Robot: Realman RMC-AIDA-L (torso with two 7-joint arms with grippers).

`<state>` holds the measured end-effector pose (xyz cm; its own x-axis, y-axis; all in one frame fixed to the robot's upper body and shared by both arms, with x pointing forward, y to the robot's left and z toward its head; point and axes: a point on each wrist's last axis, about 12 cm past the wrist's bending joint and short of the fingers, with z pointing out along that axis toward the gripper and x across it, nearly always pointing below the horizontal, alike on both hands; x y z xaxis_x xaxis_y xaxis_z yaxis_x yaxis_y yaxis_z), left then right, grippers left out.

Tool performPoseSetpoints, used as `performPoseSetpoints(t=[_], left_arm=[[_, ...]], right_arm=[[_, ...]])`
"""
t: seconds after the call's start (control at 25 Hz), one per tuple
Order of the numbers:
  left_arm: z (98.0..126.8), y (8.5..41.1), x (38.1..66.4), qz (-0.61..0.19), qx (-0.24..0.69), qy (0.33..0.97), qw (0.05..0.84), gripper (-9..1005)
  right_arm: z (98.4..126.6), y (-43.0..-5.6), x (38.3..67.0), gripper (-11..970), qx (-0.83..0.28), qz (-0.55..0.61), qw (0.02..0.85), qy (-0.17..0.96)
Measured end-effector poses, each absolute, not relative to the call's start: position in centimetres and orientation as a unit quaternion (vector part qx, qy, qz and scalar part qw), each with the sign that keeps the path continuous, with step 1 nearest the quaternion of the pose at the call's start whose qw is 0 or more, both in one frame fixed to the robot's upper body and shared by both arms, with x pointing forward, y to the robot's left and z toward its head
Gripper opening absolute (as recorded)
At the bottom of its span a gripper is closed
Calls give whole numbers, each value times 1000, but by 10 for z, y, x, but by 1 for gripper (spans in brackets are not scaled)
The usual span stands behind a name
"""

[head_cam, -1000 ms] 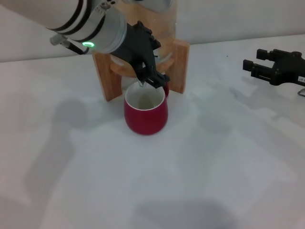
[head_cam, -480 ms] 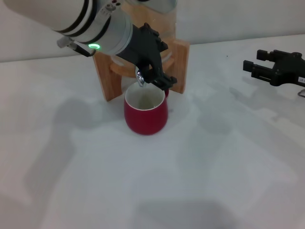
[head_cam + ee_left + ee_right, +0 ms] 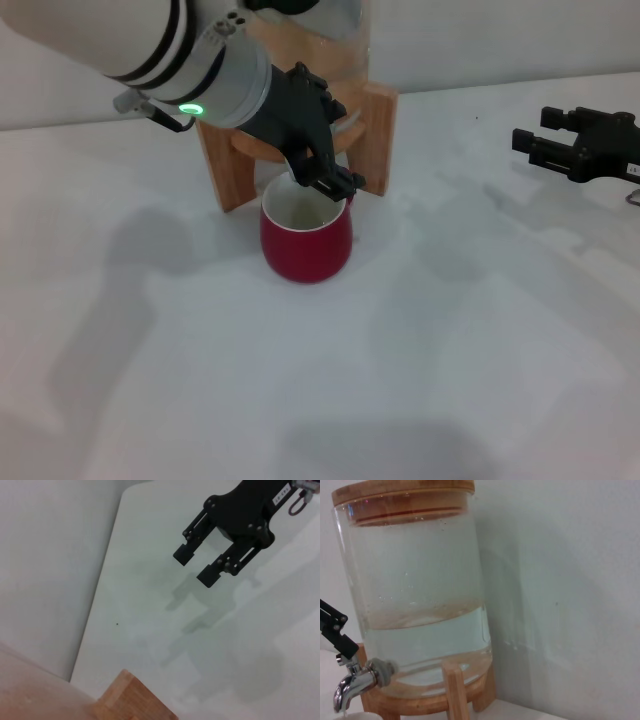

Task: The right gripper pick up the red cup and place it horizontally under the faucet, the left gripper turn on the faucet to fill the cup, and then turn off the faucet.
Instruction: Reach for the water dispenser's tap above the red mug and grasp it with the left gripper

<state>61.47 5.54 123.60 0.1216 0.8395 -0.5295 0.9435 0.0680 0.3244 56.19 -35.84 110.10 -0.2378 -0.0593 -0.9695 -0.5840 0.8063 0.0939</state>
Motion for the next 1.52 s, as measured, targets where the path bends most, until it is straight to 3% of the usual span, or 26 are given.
performPoseSetpoints(t=[1.52], left_arm=[[1235,62,599,-78,674,672,296,796]], right_arm=[[1100,-360,561,576,-213,226,576,756]])
